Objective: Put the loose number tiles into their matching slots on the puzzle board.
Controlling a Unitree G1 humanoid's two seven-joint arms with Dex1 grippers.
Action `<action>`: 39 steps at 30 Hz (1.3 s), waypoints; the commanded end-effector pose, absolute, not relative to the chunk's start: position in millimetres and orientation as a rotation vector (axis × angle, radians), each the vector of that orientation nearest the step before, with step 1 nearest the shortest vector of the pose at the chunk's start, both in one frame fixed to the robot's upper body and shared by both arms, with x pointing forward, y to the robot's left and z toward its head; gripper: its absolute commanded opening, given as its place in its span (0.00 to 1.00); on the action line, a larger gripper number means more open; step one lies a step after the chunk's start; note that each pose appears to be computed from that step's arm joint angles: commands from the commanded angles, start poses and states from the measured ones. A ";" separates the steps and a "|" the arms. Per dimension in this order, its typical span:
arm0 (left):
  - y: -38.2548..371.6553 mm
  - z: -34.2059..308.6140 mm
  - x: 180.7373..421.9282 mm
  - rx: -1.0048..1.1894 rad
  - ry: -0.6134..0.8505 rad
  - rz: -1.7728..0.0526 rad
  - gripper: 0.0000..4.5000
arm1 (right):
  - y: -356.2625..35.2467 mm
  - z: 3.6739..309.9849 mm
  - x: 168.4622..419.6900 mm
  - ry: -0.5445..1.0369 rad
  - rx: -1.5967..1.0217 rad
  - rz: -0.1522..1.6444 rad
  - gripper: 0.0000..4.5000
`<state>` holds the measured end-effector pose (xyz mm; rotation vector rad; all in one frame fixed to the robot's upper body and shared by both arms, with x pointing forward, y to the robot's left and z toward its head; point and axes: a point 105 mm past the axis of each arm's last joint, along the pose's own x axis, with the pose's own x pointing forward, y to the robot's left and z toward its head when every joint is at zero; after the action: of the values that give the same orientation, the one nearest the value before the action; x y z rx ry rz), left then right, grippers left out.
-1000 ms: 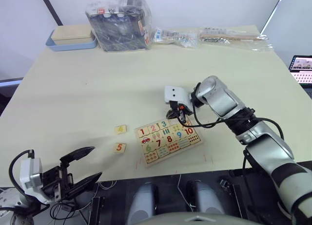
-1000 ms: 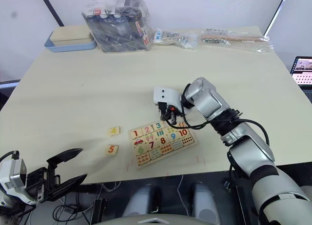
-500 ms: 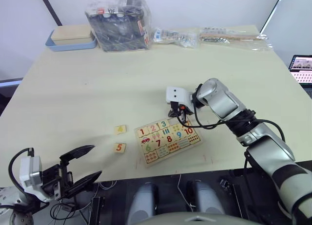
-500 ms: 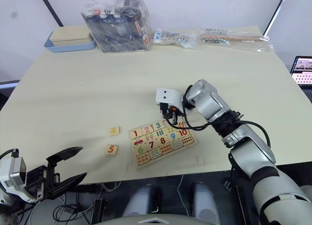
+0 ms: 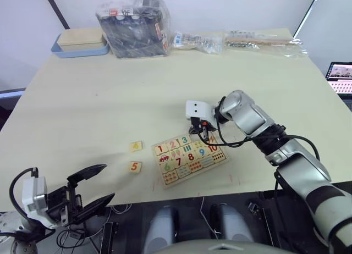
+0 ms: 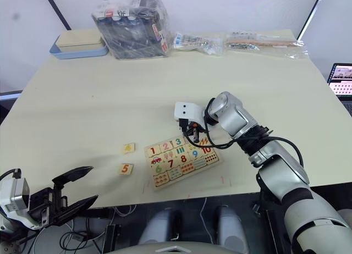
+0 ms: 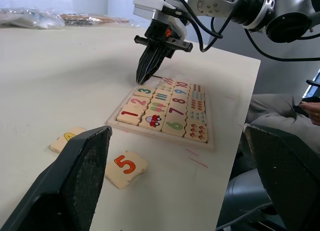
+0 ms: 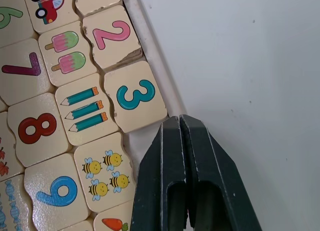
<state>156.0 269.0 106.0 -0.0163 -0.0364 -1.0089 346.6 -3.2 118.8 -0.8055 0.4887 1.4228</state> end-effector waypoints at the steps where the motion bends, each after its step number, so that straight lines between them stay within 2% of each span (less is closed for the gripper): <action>1: 271.5 108.9 153.4 0.006 -0.043 -1.003 1.00 | 0.6 125.4 347.2 0.451 -0.834 1.426 0.01; 33: 270.9 109.5 153.4 0.004 -0.046 -1.000 1.00 | 4.8 119.6 336.9 0.466 -0.844 1.471 0.01; 39: 270.1 109.3 153.3 0.003 -0.047 -0.996 1.00 | 0.7 129.8 339.6 0.417 -0.815 1.459 0.01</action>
<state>154.6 269.6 104.7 -0.0196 -0.0297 -1.0012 341.6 -1.7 115.0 -0.8279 0.4949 1.4420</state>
